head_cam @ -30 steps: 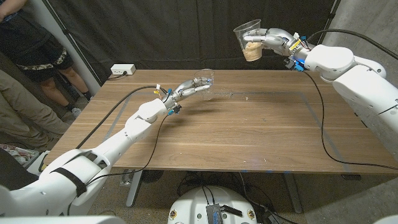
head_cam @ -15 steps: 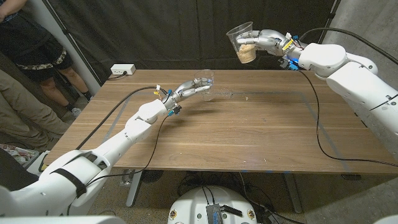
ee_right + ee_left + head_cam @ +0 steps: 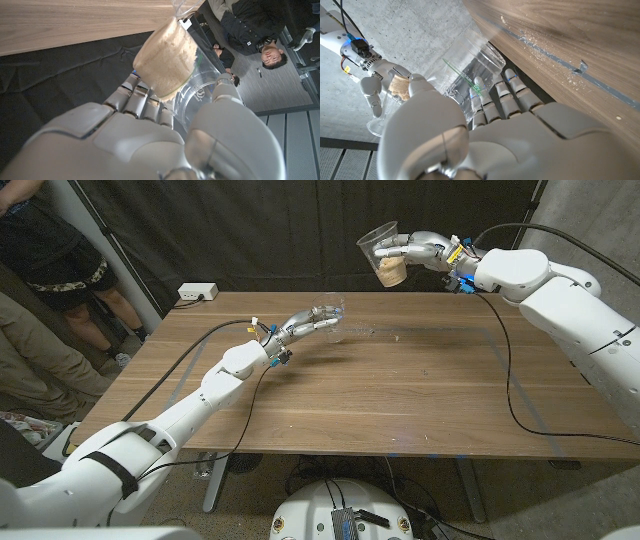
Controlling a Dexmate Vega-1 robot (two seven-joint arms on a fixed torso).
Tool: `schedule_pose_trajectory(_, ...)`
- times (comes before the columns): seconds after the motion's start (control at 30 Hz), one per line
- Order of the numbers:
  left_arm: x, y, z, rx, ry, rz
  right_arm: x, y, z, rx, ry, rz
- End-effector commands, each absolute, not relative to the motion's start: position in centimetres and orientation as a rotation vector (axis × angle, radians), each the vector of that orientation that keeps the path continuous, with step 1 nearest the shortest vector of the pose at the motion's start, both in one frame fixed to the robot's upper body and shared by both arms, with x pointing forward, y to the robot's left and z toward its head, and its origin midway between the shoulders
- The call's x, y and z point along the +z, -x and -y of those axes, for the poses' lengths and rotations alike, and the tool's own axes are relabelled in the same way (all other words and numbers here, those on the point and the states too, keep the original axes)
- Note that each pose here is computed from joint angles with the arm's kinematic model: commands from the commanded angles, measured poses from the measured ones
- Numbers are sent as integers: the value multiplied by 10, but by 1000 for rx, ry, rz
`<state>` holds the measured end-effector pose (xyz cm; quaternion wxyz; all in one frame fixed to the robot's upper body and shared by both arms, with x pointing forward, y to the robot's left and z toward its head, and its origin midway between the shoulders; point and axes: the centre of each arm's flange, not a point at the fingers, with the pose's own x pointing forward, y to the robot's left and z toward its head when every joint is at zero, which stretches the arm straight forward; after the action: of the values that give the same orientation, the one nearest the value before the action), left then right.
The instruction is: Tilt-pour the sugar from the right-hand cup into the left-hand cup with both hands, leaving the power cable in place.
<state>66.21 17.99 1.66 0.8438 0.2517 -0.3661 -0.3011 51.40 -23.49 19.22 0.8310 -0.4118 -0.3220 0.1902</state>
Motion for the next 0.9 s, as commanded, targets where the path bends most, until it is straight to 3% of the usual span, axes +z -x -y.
schedule_pose_trajectory(0.03, 16, -661, -181, -645, -532, 776, 190, -514, 221, 421, 962, 652)
schedule_pose_trajectory(0.9, 12, -660, -180, -663, -525, 775, 191, -513, 201, 470, 1138, 577)
